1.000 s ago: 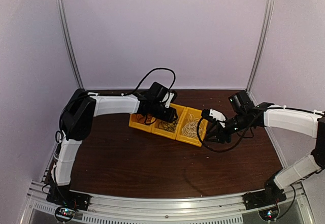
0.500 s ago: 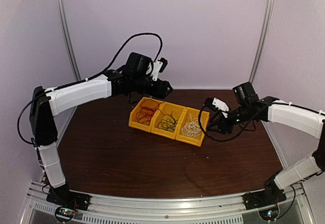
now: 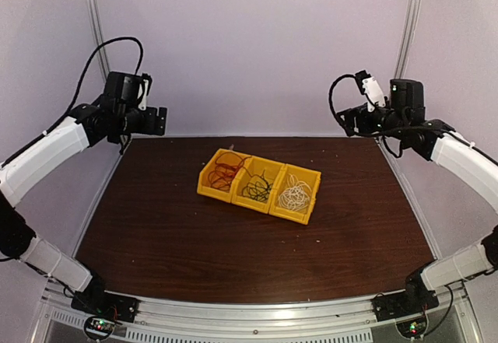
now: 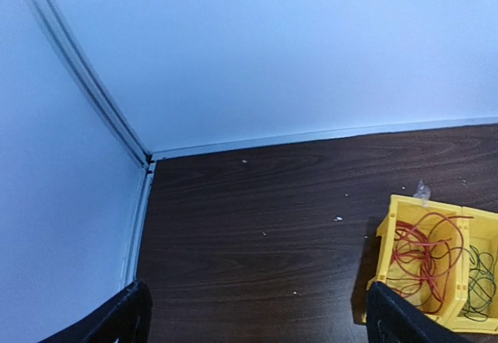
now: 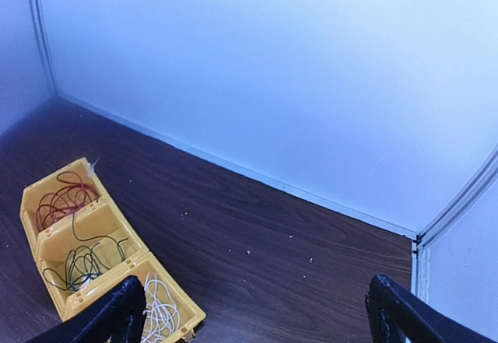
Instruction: Untangle the cables
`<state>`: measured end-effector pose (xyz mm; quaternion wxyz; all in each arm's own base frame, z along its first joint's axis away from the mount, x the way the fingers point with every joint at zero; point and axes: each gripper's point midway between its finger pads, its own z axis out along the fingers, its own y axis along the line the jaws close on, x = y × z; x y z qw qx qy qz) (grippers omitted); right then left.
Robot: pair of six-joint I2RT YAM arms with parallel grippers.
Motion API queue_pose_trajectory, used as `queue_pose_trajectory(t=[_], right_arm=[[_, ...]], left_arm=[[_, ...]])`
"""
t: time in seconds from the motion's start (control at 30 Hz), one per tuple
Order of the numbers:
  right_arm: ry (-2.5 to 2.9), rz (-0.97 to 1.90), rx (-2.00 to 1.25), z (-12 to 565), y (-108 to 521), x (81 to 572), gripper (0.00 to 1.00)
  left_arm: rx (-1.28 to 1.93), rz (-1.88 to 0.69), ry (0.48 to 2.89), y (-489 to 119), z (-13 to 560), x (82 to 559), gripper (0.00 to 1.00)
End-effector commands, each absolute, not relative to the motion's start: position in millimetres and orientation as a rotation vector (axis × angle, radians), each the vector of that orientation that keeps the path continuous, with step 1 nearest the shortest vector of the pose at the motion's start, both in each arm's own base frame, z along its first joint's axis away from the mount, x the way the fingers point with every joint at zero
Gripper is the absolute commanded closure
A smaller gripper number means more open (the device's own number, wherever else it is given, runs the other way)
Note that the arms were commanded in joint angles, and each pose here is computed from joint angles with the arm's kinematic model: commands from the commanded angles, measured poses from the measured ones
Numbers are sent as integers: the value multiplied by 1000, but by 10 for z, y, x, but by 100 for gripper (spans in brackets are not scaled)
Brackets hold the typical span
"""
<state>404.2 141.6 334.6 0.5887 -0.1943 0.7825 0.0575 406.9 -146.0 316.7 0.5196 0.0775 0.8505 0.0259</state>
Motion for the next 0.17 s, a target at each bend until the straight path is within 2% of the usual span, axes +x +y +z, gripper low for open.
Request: queue_pose_trajectory(t=[0.0,0.13], right_arm=[[1723,60,-274,3820,1136,3990,0],[1729,72,-285,3721,1134,3913,0]], left_arm=[[37,77,1944,-1134,3375,3958,2],[28,66,1838,-1052,3340,3835,2]])
